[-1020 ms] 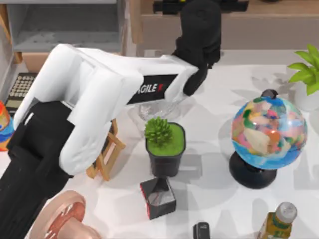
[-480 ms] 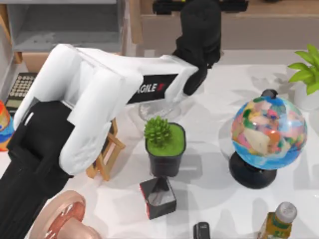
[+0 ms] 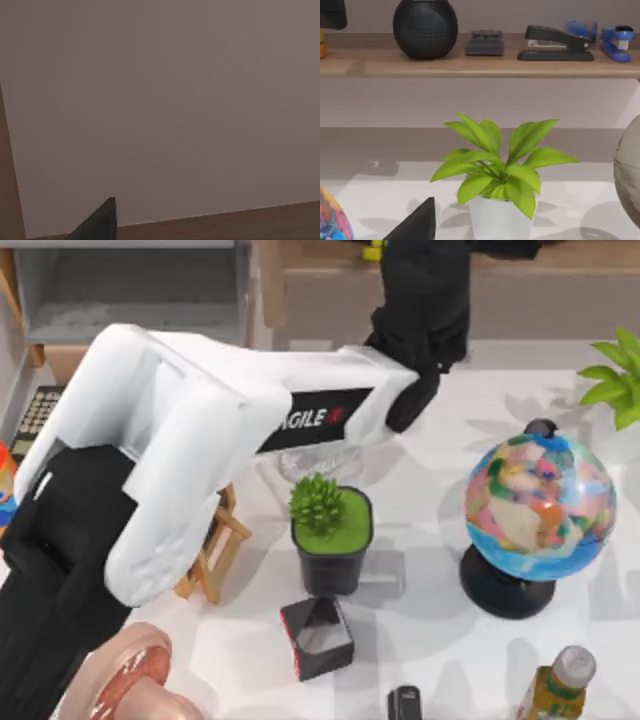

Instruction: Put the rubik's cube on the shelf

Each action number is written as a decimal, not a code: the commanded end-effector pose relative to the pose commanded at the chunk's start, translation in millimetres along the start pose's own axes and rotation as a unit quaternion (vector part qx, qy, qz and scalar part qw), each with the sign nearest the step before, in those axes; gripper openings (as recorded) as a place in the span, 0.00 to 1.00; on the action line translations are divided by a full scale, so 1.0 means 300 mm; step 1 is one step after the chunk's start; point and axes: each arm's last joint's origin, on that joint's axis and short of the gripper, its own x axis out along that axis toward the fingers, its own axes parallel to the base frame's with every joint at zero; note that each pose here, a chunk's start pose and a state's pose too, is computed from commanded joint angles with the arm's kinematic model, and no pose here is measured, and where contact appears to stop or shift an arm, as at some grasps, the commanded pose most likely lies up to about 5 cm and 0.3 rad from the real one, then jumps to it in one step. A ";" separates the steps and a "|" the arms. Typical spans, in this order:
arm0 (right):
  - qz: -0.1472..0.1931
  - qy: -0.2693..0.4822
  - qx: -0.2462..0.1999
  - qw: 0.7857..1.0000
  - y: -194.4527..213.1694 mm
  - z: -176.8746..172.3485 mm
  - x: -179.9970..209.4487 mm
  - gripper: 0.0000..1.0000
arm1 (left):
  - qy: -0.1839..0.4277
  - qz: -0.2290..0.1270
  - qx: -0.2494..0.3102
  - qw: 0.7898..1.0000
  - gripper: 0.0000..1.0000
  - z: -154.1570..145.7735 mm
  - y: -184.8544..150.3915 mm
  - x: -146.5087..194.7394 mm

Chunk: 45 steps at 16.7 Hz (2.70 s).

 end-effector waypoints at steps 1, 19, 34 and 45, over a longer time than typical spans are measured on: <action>0.000 0.000 0.000 1.000 0.000 0.000 0.000 1.00 | -0.018 -0.018 0.014 1.000 1.00 0.059 -0.010 -0.015; 0.000 0.000 0.000 1.000 0.000 0.000 0.000 1.00 | -0.212 0.151 0.658 0.706 1.00 0.530 1.356 -0.158; 0.000 0.000 0.000 1.000 0.000 0.000 0.000 1.00 | 0.126 0.002 0.710 0.693 1.00 -0.173 1.747 -0.938; 0.000 0.000 0.000 1.000 0.000 0.000 0.000 1.00 | 0.128 -0.048 0.673 0.727 1.00 -0.255 1.683 -0.942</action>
